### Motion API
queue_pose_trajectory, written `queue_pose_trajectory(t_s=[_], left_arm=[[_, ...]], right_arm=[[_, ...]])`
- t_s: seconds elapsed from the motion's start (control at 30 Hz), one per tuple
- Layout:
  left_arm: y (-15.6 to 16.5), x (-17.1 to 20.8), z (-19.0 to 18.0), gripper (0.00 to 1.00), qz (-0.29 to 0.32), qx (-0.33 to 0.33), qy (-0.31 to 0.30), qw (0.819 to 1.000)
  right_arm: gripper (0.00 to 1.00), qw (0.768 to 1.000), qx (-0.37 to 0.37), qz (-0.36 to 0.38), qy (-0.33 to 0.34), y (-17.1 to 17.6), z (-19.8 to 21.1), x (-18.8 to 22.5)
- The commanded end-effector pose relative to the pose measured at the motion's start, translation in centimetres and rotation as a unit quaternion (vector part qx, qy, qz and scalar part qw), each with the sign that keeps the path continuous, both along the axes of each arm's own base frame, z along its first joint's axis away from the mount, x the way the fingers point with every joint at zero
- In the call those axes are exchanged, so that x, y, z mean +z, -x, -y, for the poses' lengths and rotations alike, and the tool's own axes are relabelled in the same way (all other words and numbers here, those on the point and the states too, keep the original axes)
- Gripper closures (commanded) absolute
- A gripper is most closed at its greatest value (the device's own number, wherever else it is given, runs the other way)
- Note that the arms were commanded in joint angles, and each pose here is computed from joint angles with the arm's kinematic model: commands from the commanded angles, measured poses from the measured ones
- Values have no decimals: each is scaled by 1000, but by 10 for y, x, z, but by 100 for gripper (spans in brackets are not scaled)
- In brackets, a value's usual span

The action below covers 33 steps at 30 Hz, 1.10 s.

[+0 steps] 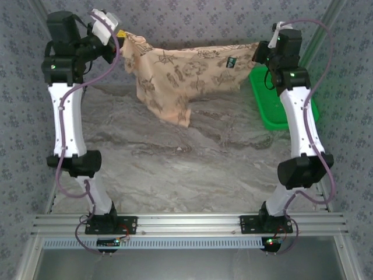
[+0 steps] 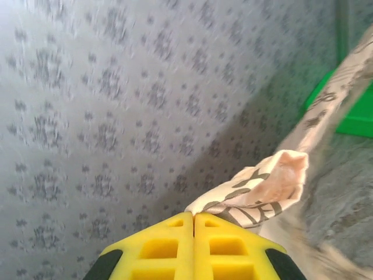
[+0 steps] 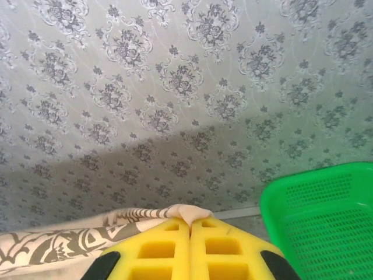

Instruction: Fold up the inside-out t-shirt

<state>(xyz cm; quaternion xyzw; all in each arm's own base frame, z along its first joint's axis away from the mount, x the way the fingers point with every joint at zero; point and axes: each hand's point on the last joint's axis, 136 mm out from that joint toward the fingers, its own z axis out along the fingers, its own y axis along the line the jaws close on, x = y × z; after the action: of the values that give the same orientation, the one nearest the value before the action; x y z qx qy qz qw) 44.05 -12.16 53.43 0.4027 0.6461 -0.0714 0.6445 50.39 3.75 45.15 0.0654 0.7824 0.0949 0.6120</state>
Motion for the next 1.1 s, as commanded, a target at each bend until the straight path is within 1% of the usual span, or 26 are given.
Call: queue_pose_trajectory(t_s=[0.0, 0.07, 0.17, 0.27, 0.3, 0.33, 0.37, 0.4, 0.43, 0.47, 0.5, 0.53, 0.57, 0.6, 0.63, 0.7, 0.73, 0.77, 0.8, 0.83, 0.87, 0.9, 0.93, 0.97, 1.03, 1.07], left_arm=[[63, 13, 25, 100, 50, -74, -48, 995], [77, -8, 34, 100, 38, -91, -69, 993], [107, -50, 47, 100, 2, -118, -80, 990], [141, -122, 69, 100, -71, -152, -80, 983], [158, -148, 81, 100, -92, -168, -83, 978], [176, -178, 91, 96, -125, -187, -83, 971], [191, -200, 98, 88, -153, -201, -79, 964], [213, -226, 107, 69, -192, -230, -78, 951], [232, -248, 114, 50, -224, -252, -79, 938], [242, -263, 118, 33, -248, -252, -79, 932], [245, -271, 124, 30, -258, -246, -72, 932], [248, -276, 126, 29, -279, -245, -62, 927], [247, -278, 127, 28, -295, -235, -49, 925], [242, -278, 126, 24, -308, -218, -34, 926], [239, -278, 127, 23, -322, -205, -16, 924], [228, -273, 126, 21, -336, -179, 21, 924], [213, -274, 121, 16, -347, -136, 41, 927], [190, -276, 111, 1, -354, -71, 62, 930], [170, -282, 99, 0, -362, -4, 77, 929], [146, -290, 79, 0, -370, 78, 91, 921], [126, -301, 58, 0, -383, 151, 102, 906], [114, -309, 43, 0, -401, 194, 111, 888], [102, -321, 28, 0, -431, 232, 126, 863], [91, -334, 17, 0, -459, 255, 143, 839], [72, -361, -7, 0, -496, 304, 179, 793], [63, -375, -15, 0, -510, 315, 198, 776]], right_arm=[[100, 1000, 0, -13, 17, 34, 7, -11], [100, 999, -2, -37, 14, 50, 9, -39], [100, 996, -3, -91, -2, 80, 8, -101], [100, 987, -7, -161, -23, 117, 7, -180], [100, 982, -14, -186, -30, 131, 8, -207], [100, 976, -23, -213, -40, 145, 10, -233], [100, 971, -29, -232, -50, 158, 11, -252], [100, 965, -31, -252, -60, 172, 11, -272], [91, 960, -35, -270, -64, 186, 11, -290], [80, 954, -46, -287, -67, 198, 14, -303], [69, 947, -62, -307, -72, 212, 18, -318], [61, 939, -78, -324, -79, 224, 22, -329], [58, 935, -89, -335, -80, 233, 25, -334], [57, 932, -97, -340, -78, 239, 28, -336], [57, 933, -99, -338, -77, 241, 29, -334], [57, 937, -90, -327, -85, 236, 26, -323], [57, 940, -74, -321, -91, 229, 19, -316], [57, 942, -61, -318, -91, 222, 12, -310], [57, 943, -46, -318, -87, 215, 3, -306], [57, 943, -26, -321, -79, 207, -8, -303], [57, 942, -8, -329, -70, 199, -21, -304], [57, 940, 7, -334, -64, 192, -33, -303], [57, 937, 24, -342, -60, 185, -49, -306], [56, 934, 38, -350, -58, 179, -65, -311], [56, 928, 52, -364, -59, 169, -91, -325], [56, 924, 55, -375, -59, 163, -101, -336]])
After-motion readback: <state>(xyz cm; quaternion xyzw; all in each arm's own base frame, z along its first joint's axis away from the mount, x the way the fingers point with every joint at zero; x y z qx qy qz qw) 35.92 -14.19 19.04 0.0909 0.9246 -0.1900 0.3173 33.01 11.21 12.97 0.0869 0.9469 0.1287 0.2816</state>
